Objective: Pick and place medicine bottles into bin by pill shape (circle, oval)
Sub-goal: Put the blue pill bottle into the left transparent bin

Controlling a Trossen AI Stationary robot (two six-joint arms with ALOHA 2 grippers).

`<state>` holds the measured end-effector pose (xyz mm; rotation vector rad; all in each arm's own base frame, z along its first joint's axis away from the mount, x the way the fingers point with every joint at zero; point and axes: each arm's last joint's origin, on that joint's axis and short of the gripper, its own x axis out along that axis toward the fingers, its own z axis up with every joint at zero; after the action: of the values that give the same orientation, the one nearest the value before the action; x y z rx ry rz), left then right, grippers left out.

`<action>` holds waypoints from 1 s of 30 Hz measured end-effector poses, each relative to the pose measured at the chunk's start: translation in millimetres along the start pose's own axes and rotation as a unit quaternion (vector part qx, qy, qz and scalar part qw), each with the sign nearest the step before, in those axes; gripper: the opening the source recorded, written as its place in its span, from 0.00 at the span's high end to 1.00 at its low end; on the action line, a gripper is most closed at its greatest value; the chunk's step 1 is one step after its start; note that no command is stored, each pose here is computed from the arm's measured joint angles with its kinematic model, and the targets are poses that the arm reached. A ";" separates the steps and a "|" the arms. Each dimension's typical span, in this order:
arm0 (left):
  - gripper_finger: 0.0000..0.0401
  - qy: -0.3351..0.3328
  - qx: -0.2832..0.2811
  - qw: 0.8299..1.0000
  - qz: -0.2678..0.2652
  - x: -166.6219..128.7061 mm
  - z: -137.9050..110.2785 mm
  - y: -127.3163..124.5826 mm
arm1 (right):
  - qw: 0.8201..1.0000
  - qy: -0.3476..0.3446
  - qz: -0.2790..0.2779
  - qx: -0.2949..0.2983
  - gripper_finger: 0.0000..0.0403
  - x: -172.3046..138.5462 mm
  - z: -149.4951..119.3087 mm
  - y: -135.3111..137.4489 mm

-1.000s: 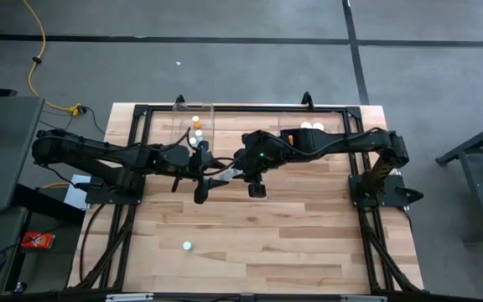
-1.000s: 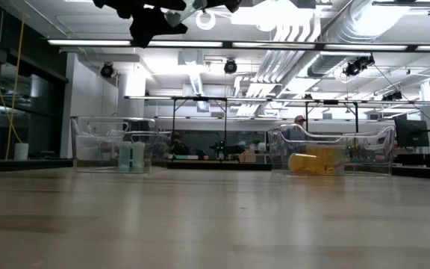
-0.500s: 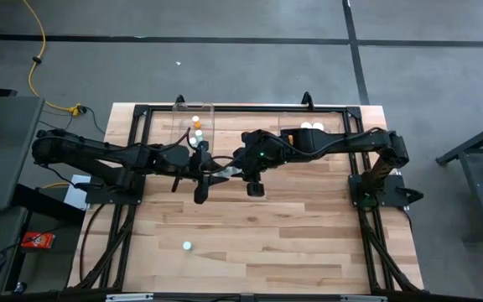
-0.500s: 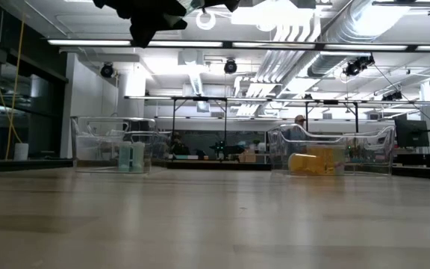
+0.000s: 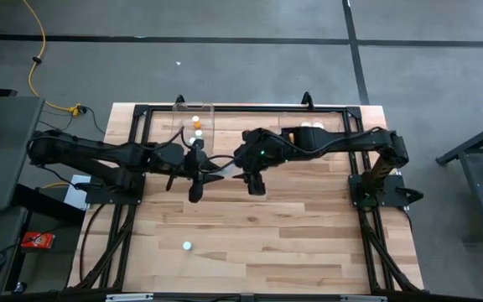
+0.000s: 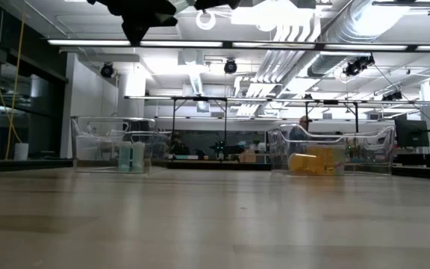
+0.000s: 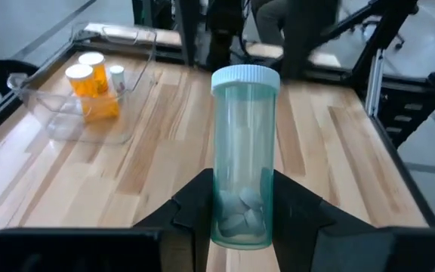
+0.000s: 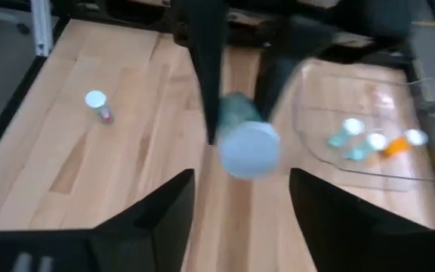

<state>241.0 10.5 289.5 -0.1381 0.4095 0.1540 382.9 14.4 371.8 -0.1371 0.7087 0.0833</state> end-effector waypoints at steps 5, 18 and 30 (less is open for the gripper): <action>0.76 0.039 0.004 0.999 0.015 -23.9 -6.0 3.7 | 1.000 0.007 -0.028 0.014 0.42 -33.0 3.8 -16.8; 0.76 -0.139 -0.049 0.987 0.059 -92.6 -7.3 14.5 | 0.983 -0.072 -0.054 0.161 0.41 -66.9 -90.1 -8.8; 0.76 -0.259 -0.132 0.957 0.017 -62.8 -50.5 18.3 | 0.913 -0.351 -0.008 0.208 0.41 -54.2 -154.5 12.9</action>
<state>161.4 12.5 267.2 -0.3454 -0.1350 0.2700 241.0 1.8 290.0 0.2903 -0.0085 -0.0379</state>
